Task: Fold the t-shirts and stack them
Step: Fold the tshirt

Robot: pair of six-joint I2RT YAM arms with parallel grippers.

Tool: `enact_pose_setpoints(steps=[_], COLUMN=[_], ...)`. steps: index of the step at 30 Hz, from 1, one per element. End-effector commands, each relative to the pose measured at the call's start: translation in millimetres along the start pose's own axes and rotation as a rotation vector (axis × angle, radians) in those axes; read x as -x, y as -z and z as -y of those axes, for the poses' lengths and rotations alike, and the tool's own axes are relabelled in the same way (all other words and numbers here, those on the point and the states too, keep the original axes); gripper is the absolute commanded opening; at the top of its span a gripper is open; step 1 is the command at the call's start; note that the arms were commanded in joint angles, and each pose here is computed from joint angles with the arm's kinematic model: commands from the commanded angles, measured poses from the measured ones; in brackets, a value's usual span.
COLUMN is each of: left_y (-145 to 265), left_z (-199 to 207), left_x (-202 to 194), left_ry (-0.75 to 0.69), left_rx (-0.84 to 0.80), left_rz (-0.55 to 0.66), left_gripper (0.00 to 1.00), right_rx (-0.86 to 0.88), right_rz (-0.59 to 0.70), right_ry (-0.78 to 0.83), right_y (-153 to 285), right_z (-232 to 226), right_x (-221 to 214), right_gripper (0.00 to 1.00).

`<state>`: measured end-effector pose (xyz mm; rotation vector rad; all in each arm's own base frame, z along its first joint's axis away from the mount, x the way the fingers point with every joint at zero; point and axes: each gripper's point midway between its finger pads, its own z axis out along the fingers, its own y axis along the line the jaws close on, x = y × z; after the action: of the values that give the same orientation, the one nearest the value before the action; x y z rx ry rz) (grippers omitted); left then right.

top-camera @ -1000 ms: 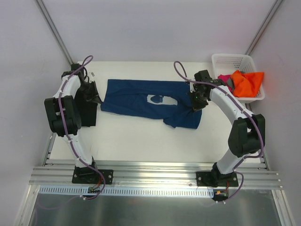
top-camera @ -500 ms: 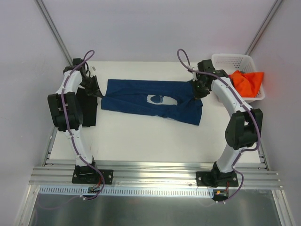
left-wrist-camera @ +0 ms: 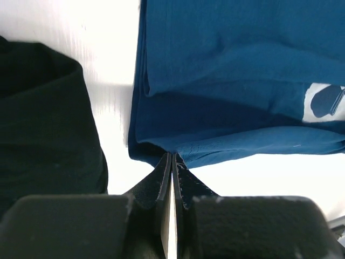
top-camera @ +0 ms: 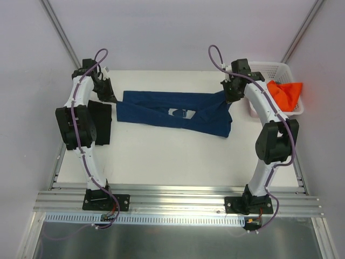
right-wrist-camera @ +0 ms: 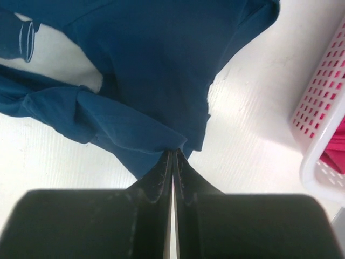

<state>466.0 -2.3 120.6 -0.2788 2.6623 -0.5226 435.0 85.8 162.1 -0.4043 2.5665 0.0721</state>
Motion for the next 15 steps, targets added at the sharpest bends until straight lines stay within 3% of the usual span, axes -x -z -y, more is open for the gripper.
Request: enact_pose_setpoints(steps=[1,15], left_y=[0.8,-11.9], left_z=[0.1,-8.9], left_x=[12.3,32.7], left_ry=[-0.037,-0.061], left_rx=[0.017,0.064], left_rz=[0.026,0.067], left_gripper=[0.0,0.0], right_rx=[-0.047,-0.088], right_rz=[0.074,0.122], right_ry=[0.006,0.004], right_y=[7.4,-14.9], right_z=[17.8,32.4], right_x=[26.6,60.2], right_gripper=[0.01,0.01])
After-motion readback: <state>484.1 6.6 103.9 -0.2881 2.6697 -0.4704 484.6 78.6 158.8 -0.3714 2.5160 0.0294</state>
